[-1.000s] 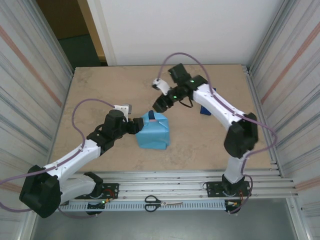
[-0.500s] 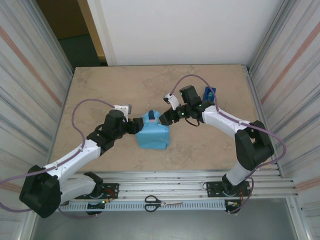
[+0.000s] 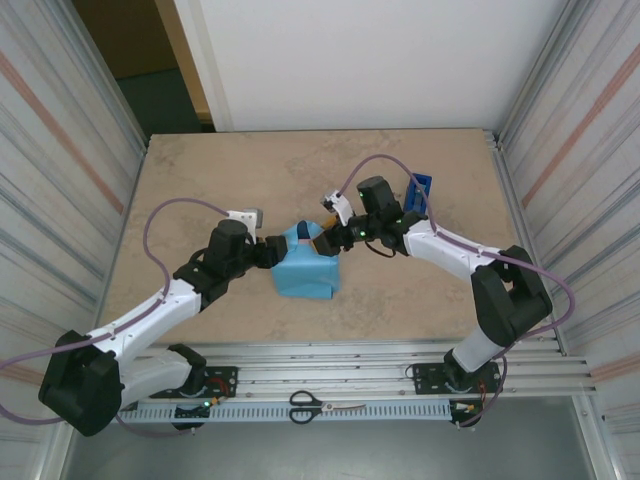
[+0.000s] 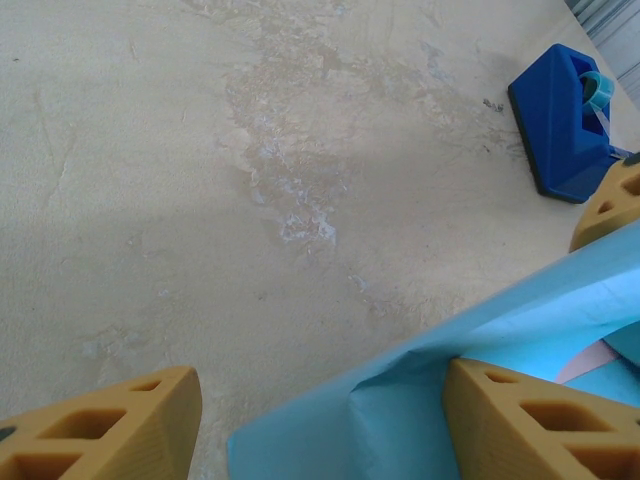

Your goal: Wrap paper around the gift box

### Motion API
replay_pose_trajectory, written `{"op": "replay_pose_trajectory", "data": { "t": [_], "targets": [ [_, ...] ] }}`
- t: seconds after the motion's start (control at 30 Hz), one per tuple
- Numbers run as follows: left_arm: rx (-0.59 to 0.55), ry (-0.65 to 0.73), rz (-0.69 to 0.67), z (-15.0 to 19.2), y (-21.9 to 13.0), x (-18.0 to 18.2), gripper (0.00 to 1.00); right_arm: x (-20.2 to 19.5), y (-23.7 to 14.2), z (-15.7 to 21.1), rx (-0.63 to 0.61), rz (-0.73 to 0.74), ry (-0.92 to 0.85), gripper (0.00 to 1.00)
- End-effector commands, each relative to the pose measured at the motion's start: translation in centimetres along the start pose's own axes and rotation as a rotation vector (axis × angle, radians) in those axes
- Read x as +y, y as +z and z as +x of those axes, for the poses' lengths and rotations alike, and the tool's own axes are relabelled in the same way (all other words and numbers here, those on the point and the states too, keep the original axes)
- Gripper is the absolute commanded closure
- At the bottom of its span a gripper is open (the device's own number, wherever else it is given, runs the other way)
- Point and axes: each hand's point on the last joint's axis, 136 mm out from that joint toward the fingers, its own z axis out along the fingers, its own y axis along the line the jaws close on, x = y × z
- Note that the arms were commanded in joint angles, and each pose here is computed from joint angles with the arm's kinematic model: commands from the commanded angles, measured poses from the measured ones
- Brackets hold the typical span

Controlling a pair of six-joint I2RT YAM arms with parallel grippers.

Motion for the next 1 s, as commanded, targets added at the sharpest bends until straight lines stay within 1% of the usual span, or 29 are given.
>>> {"op": "replay_pose_trajectory", "data": {
  "t": [0.0, 0.13, 0.3, 0.43, 0.53, 0.63, 0.77, 0.97],
  "targets": [
    [0.138, 0.003, -0.026, 3.9, 0.2, 1.2, 0.35, 1.3, -0.1, -2.8, -0.038, -0.075, -0.11, 0.38],
    [0.141, 0.001, -0.023, 3.9, 0.2, 1.1, 0.35, 1.5, 0.5, -3.7, -0.049, -0.116, -0.145, 0.4],
    [0.139, -0.003, -0.02, 3.8, 0.2, 1.1, 0.35, 2.1, 0.9, -3.9, -0.029, -0.172, -0.143, 0.45],
    [0.139, -0.005, -0.019, 3.8, 0.2, 1.0, 0.35, 3.0, 0.9, -3.6, -0.017, -0.229, -0.131, 0.48],
    [0.141, -0.008, -0.019, 3.8, 0.1, 1.0, 0.35, 3.6, 0.8, -3.0, -0.002, -0.262, -0.121, 0.54],
    [0.136, -0.01, -0.016, 3.6, -0.1, 0.9, 0.35, 4.7, 0.7, -2.4, 0.014, -0.301, -0.125, 0.55],
    [0.12, -0.02, -0.002, 3.0, -0.5, 0.5, 0.34, 4.8, 0.7, -1.7, 0.032, -0.298, -0.134, 0.54],
    [0.099, -0.023, 0.031, 2.0, -1.6, -0.3, 0.34, 4.8, 0.4, -1.4, 0.037, -0.28, -0.167, 0.57]
  ]
}}
